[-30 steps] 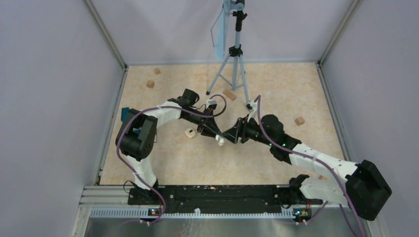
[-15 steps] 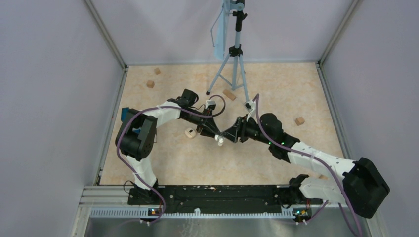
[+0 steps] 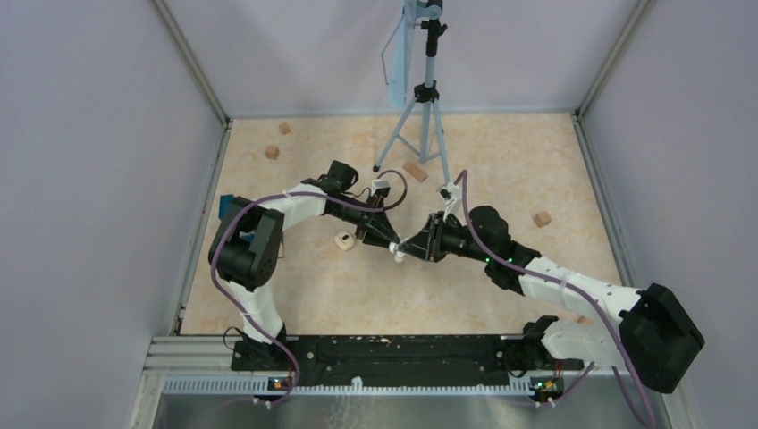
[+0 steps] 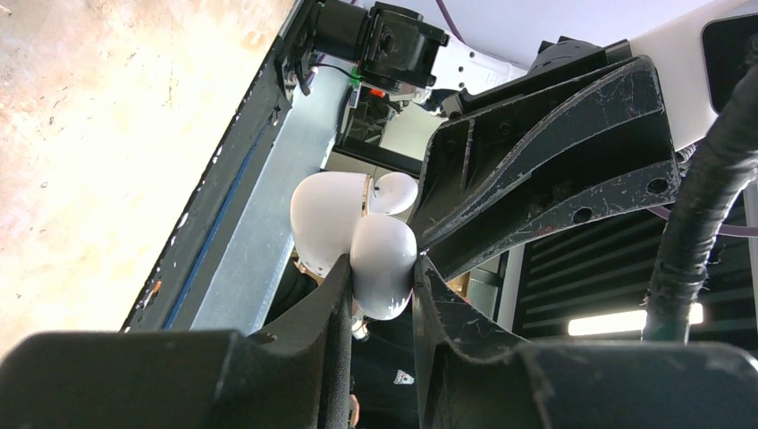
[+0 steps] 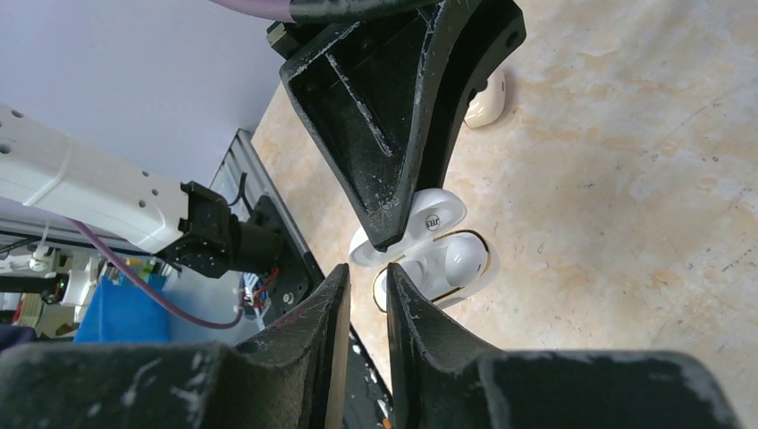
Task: Insert the wireless bluetooth earbuds into the charging case
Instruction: Adjust the right earbud in the right side groove of the charging case.
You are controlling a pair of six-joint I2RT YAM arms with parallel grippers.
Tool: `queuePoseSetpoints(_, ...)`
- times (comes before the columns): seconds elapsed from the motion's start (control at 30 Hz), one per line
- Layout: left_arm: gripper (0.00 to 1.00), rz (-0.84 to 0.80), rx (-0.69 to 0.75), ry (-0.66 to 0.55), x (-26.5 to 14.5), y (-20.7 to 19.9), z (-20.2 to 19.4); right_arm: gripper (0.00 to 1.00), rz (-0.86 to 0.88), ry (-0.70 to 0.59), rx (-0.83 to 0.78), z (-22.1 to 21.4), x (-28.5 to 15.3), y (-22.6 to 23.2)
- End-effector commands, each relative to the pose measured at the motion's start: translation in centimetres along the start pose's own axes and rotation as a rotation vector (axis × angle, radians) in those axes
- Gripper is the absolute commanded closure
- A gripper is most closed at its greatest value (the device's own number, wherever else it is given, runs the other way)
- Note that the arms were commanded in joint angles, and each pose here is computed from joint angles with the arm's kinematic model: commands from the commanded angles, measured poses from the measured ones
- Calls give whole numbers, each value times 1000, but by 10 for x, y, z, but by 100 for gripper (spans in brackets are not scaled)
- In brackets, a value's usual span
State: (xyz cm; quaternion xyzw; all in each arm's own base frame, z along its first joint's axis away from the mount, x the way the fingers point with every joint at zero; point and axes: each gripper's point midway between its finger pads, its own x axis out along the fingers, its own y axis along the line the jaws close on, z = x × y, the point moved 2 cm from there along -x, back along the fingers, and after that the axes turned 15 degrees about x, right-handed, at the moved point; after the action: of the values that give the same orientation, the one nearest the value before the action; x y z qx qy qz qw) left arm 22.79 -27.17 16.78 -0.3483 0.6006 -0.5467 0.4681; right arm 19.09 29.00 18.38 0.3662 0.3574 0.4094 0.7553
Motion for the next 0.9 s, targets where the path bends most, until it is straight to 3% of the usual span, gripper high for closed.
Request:
queuePoseSetpoints(0.0,100,-24,63,-7,-4,-11,1,78,73,-28,-25,12,0,25)
queuePoseSetpoints(0.27,100,-22,62,-10,-4,-11,1,72,66,-123,-29,28,-12,35)
queuePoseSetpoints(0.5,100,-22,63,-12,-5,-11,0,70,-121,-264,55,41,-25,3)
queuePoseSetpoints(0.63,100,-22,63,-12,-5,-11,1,71,-177,-216,105,34,-18,-11)
queuePoseSetpoints(0.87,100,-23,63,-12,-5,-11,0,71,-107,-169,114,28,-8,-4)
